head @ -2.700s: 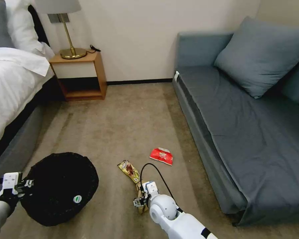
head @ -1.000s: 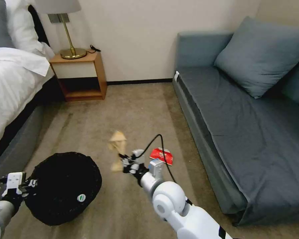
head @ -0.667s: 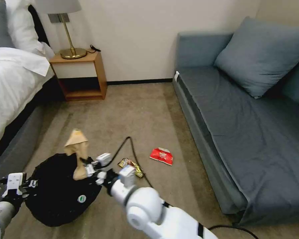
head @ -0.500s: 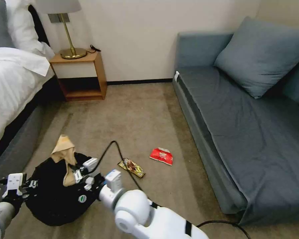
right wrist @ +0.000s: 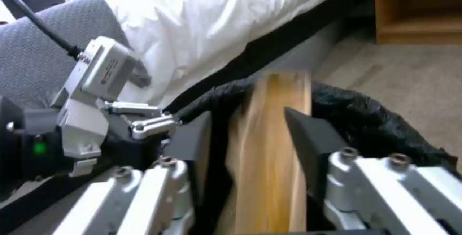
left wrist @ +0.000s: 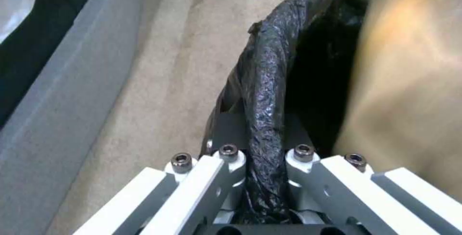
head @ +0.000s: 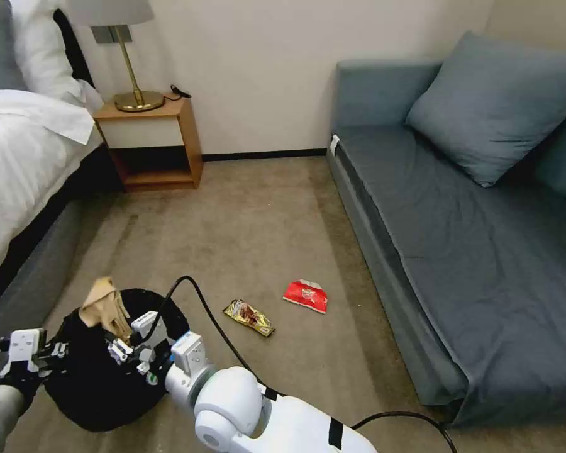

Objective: Pick up the trash bin, then pick up the garbage on the floor and place it into the trash bin.

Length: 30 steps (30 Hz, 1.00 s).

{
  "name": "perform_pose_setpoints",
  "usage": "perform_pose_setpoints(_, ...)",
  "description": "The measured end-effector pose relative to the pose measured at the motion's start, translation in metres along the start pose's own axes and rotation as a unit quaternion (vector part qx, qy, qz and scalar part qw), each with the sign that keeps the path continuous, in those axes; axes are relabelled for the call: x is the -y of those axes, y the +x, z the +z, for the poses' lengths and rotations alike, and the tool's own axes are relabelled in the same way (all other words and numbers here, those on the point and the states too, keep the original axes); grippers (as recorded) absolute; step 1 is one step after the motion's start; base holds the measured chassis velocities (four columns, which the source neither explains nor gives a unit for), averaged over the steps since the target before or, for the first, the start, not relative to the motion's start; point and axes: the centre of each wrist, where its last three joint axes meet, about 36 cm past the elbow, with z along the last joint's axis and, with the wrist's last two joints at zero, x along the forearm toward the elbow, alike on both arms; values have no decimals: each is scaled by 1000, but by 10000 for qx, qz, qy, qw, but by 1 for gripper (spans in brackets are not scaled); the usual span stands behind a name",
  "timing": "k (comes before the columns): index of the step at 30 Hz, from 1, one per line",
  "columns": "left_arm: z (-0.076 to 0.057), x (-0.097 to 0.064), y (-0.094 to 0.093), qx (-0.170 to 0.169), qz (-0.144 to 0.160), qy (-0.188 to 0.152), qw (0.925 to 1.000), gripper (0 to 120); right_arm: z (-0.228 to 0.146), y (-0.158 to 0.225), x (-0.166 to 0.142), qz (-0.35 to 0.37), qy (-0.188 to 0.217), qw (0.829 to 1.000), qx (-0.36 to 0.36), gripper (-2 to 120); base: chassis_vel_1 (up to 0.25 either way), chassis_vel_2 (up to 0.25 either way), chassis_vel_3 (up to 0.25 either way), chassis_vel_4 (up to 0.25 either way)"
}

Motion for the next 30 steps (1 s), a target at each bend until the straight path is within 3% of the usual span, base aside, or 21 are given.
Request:
perform_pose_setpoints(5,0,0,0,3,1,4,10000,5,2,2,-2,-8,-11,10000,-26,57,0,0,0,0)
perform_pose_setpoints(7,0,0,0,11,3,12,10000,5,3,2,-3,-7,-15,10000,-31,69,0,0,0,0)
perform_pose_setpoints(9,0,0,0,16,3,16,10000,5,3,2,-3,3,-11,10000,-27,71,0,0,0,0)
perform_pose_setpoints(11,1,-1,-2,6,-6,34,10000,5,3,5,1,122,24,9998,127,86,0,0,0,0)
perform_pose_setpoints(14,2,-2,-3,-5,-17,45,10000,5,4,9,6,236,85,9994,228,91,0,0,0,0)
perform_pose_setpoints(15,1,-3,-3,-2,-32,50,10000,5,6,17,14,416,230,9983,325,97,0,0,0,0)
perform_pose_setpoints(17,1,-4,-3,6,-35,53,10000,5,7,23,22,570,374,9968,408,99,0,0,0,0)
perform_pose_setpoints(18,0,-4,-3,35,-32,67,10000,5,12,40,44,980,736,9902,663,99,0,0,0,0)
perform_pose_setpoints(21,-3,-2,-6,71,16,56,10000,5,29,91,84,1660,1110,9752,960,100,0,0,0,0)
perform_pose_setpoints(30,-3,-3,-8,64,36,61,10000,5,64,164,103,2322,1262,9563,1250,100,0,0,0,0)
